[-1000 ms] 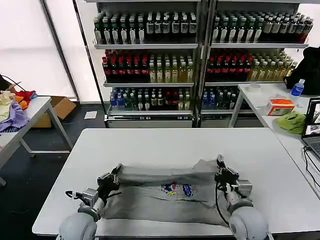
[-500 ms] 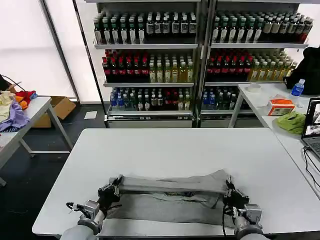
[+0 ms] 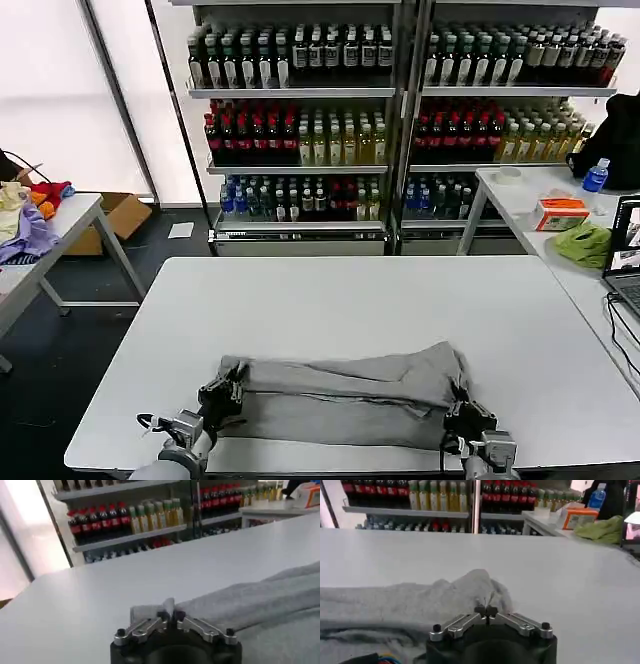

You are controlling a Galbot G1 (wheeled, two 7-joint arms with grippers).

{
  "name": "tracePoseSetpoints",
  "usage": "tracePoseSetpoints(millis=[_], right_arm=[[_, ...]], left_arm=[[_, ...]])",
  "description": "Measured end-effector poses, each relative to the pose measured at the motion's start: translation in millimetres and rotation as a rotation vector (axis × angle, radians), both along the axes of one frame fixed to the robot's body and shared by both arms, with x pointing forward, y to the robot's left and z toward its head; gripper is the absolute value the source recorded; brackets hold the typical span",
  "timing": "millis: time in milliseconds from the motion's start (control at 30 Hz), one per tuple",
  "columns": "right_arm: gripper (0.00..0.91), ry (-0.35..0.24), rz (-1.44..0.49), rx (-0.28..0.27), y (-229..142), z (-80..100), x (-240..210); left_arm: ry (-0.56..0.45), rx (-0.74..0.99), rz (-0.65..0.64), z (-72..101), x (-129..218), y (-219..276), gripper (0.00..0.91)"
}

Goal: Fold and organize the clothes.

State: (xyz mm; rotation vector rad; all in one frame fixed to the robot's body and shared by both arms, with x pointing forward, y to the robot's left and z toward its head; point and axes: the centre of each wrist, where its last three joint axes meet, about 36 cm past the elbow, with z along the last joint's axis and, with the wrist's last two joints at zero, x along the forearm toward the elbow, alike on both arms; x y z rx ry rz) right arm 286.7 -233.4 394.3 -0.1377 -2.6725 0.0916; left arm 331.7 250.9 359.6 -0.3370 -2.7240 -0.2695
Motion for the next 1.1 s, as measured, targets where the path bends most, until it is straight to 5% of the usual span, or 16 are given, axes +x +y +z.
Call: tracePoseSetpoints(millis=[167, 333, 367, 400, 567, 600, 667, 1100], right_arm=[[0.000, 0.015, 0.008, -0.021, 0, -7.2, 0], [0.020, 0.024, 0.015, -0.050, -2, -12.1, -2], [0.121, 0.025, 0.016, -0.055, -2, -12.9, -3], [0.907, 0.025, 0.016, -0.059, -3, -13.4, -4], [0.907, 0.017, 0.006, -0.072, -4, -12.9, -7], [0.907, 0.015, 0.005, -0.076, -5, -12.3, -7], [0.907, 0.006, 0.003, -0.084, -7, -9.5, -7], [0.907, -0.135, 0.008, -0.065, -5, 37.6, -6]], left_arm=[[0.007, 0.012, 0.005, -1.8, -2, 0, 0.282], [0.006, 0.023, 0.013, -1.1, -4, -1, 0.282], [0.006, 0.025, 0.014, -0.4, -5, -1, 0.282], [0.006, 0.028, 0.014, 0.2, -5, -1, 0.282], [-0.003, 0.041, 0.020, 4.8, -5, 0, 0.322], [-0.005, 0.042, 0.022, 5.8, -6, 0, 0.574], [-0.007, 0.044, 0.028, 7.6, -7, 0, 0.907], [-0.048, 0.023, 0.117, 23.7, -11, -1, 0.907]])
